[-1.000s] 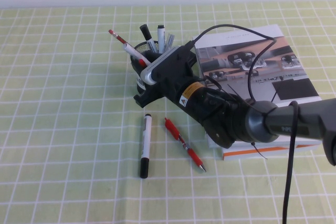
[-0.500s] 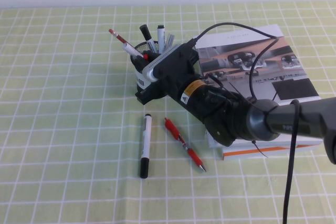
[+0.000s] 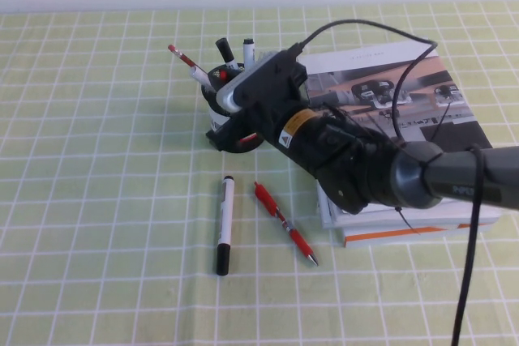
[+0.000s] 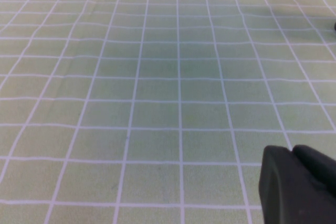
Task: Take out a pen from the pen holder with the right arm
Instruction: 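Take a marker out of the pen holder and lay it on the table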
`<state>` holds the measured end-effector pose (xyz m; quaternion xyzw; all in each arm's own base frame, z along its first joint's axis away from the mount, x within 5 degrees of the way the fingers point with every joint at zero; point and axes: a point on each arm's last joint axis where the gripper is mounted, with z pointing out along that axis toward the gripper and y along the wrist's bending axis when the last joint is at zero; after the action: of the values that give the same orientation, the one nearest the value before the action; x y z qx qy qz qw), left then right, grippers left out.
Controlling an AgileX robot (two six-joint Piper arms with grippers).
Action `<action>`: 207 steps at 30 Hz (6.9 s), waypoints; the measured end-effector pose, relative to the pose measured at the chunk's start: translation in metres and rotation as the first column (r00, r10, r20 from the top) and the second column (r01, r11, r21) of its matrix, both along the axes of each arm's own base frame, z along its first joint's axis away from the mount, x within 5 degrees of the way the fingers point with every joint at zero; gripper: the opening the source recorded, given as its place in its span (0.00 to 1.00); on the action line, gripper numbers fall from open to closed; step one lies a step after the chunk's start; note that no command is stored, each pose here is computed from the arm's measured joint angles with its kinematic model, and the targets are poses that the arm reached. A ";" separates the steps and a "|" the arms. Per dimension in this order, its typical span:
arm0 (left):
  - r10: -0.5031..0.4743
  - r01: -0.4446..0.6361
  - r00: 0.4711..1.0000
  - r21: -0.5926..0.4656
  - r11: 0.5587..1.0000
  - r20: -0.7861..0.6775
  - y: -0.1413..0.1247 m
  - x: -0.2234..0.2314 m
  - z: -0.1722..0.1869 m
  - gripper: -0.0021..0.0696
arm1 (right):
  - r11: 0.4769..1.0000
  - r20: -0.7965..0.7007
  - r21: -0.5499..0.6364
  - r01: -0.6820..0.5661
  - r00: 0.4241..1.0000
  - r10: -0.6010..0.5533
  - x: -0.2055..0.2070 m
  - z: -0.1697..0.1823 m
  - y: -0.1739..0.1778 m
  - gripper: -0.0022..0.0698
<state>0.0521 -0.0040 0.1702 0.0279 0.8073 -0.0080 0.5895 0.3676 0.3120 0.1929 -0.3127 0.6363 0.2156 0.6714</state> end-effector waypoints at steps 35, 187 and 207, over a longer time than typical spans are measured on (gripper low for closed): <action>0.000 0.000 1.000 0.000 1.000 0.000 0.000 0.000 0.000 0.02 | 0.935 -0.645 -0.352 -0.048 0.736 -0.205 -0.110 0.154 -0.088 0.09; 0.000 0.000 1.000 0.000 1.000 0.000 0.000 0.000 0.000 0.02 | 0.786 -0.353 -0.028 0.618 0.729 -0.586 -0.315 -0.020 -0.304 0.01; 0.000 0.000 1.000 0.000 1.000 0.000 0.000 0.000 0.000 0.02 | 0.787 -0.367 -0.043 0.616 0.722 -0.586 -0.315 -0.022 -0.304 0.01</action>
<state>0.0521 -0.0040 0.1702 0.0279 0.8072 -0.0079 0.5896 0.0522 0.0077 0.1710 -0.0166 0.8059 0.0658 0.5882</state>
